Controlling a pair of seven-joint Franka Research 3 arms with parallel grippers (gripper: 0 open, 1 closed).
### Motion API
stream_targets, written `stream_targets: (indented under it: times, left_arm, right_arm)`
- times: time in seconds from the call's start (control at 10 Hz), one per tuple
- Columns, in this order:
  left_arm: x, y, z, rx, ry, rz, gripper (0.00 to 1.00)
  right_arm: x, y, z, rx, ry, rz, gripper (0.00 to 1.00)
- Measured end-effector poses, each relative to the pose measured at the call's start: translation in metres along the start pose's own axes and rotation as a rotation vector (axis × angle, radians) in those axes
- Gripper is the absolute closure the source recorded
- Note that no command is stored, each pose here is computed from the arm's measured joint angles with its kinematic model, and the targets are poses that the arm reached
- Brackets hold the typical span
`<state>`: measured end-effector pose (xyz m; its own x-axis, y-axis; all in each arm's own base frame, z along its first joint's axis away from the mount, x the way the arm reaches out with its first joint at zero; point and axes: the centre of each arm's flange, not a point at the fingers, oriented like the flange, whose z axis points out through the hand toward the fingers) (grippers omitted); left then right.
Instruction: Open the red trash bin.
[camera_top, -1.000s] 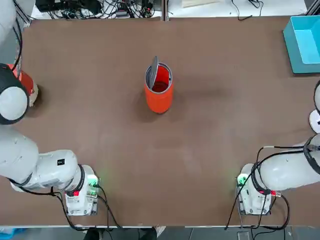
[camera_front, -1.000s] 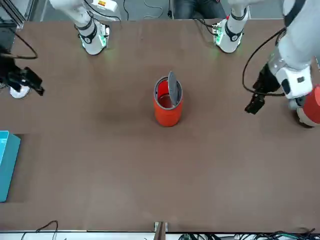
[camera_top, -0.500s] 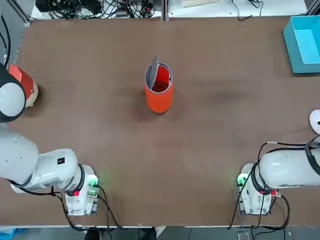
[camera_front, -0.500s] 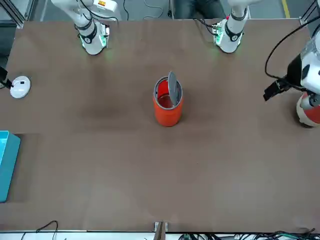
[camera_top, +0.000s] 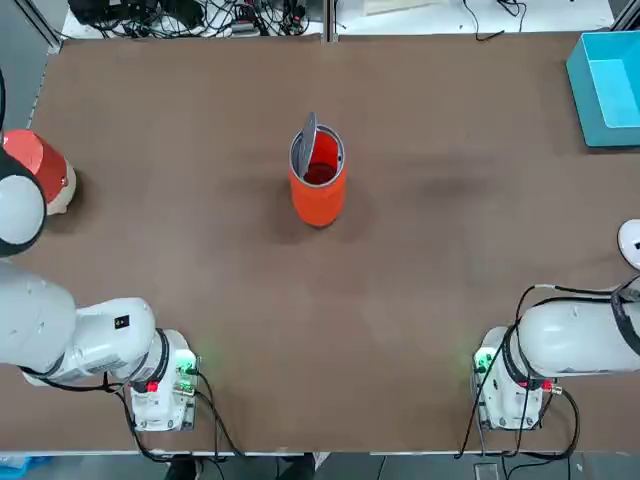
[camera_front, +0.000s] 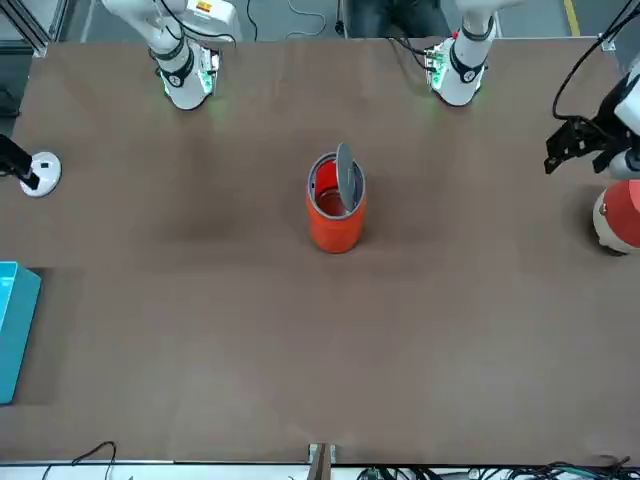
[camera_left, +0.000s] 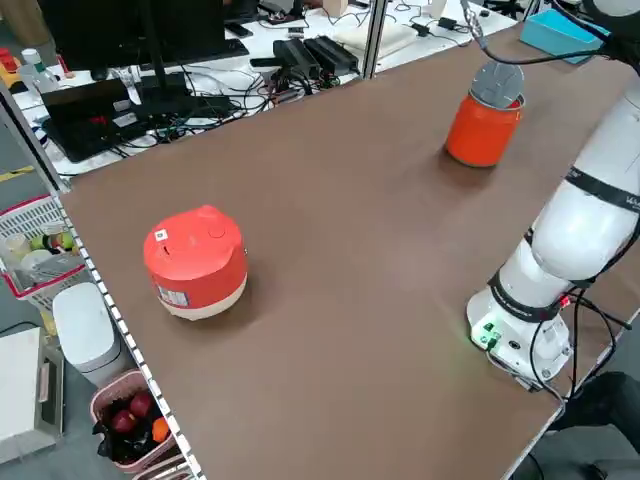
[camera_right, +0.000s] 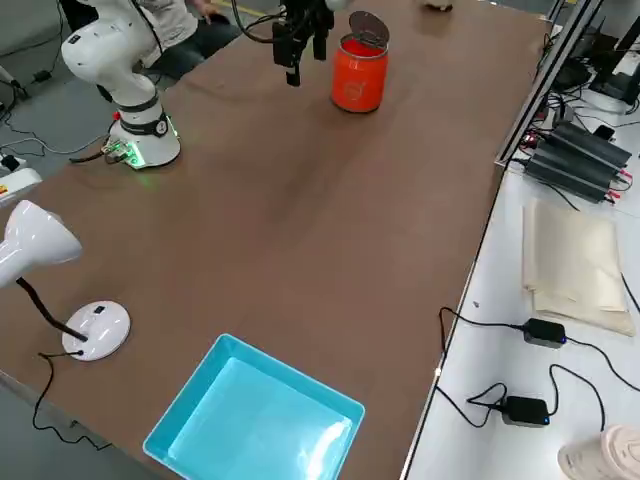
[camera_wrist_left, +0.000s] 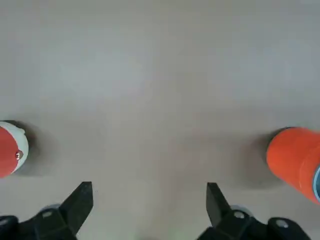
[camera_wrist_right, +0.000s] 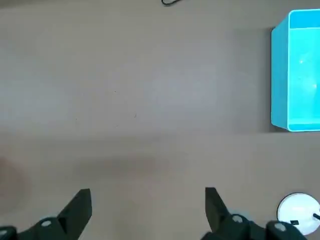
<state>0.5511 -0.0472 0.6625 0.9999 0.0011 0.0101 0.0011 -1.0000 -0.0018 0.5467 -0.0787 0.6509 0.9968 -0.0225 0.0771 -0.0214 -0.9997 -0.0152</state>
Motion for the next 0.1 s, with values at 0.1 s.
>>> stream_targets:
  times: [0.1]
  left_arm:
    - [0.0,-0.0003,0.0,0.0,0.0,-0.002,0.0]
  right_arm:
    - [-0.0008,-0.0007,-0.0014,0.0,0.002,-0.001,0.0]
